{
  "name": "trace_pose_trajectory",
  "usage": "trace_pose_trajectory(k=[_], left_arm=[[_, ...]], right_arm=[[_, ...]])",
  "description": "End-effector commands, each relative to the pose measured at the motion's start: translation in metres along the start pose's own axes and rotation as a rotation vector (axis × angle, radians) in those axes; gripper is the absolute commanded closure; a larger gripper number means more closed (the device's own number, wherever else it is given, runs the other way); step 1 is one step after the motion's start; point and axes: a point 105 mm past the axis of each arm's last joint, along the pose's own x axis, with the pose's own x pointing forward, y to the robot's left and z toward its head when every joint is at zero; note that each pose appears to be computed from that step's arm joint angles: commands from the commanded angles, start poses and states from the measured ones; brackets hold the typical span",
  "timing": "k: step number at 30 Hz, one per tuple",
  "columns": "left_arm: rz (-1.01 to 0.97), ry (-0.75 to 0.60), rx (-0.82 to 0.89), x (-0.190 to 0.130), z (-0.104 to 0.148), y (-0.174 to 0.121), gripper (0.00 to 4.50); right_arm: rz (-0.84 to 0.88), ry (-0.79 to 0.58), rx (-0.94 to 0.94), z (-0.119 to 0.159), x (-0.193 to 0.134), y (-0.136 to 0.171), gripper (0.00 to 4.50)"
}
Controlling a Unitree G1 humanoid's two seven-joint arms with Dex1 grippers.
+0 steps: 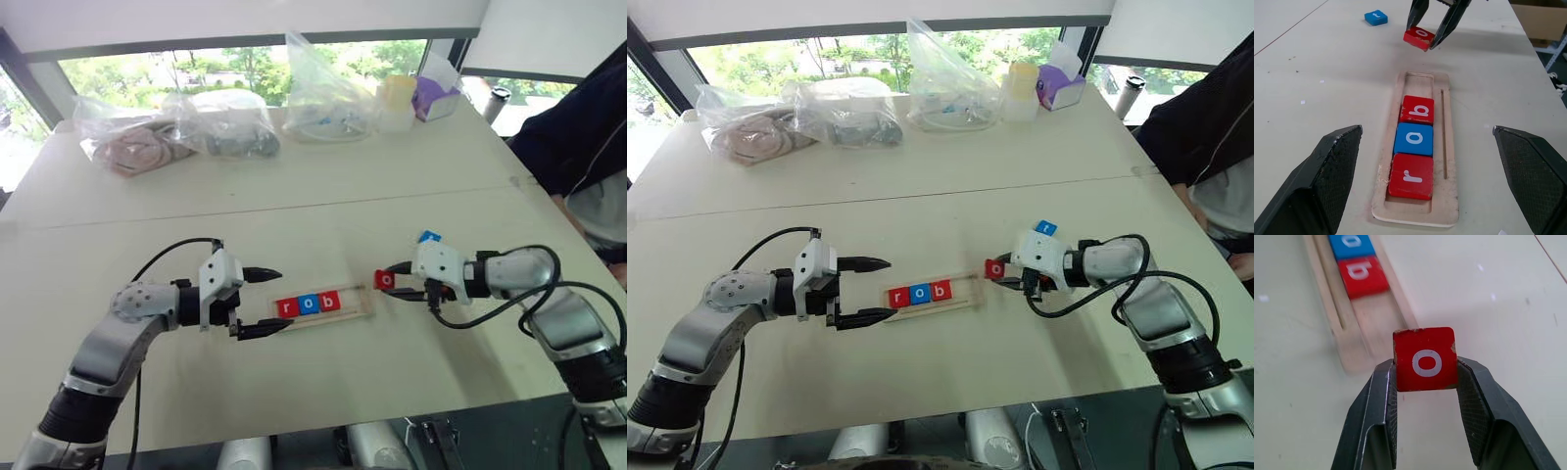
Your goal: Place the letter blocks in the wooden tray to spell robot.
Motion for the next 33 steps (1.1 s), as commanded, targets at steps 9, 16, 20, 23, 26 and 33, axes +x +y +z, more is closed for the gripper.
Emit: trace_pose_trajectory(k=[9, 16, 20, 23, 26, 33], left_arm=[[0.017, -0.028, 0.032, -0.002, 0.011, -0.004, 0.0], [0.036, -0.027, 0.029, -0.003, 0.011, -0.006, 0.0], [0.041, -0.028, 0.028, -0.003, 0.01, -0.006, 0.0], [0.042, -0.028, 0.028, -0.003, 0.011, -0.006, 0.0], [0.045, -0.031, 0.03, -0.002, 0.011, -0.005, 0.0], [0.049, -0.031, 0.033, -0.002, 0.012, -0.004, 0.0]], right_arm=[[0.115, -0.032, -0.079, 0.013, 0.022, 0.0, 3.37], [0.162, -0.02, -0.093, 0.009, 0.028, 0.001, 3.37], [0.166, -0.024, -0.095, 0.01, 0.029, 0.0, 3.37], [0.17, -0.025, -0.097, 0.01, 0.03, 0.0, 3.37], [0.169, -0.027, -0.1, 0.011, 0.032, 0.0, 3.37], [0.178, -0.021, -0.106, 0.009, 0.034, 0.001, 3.37]])
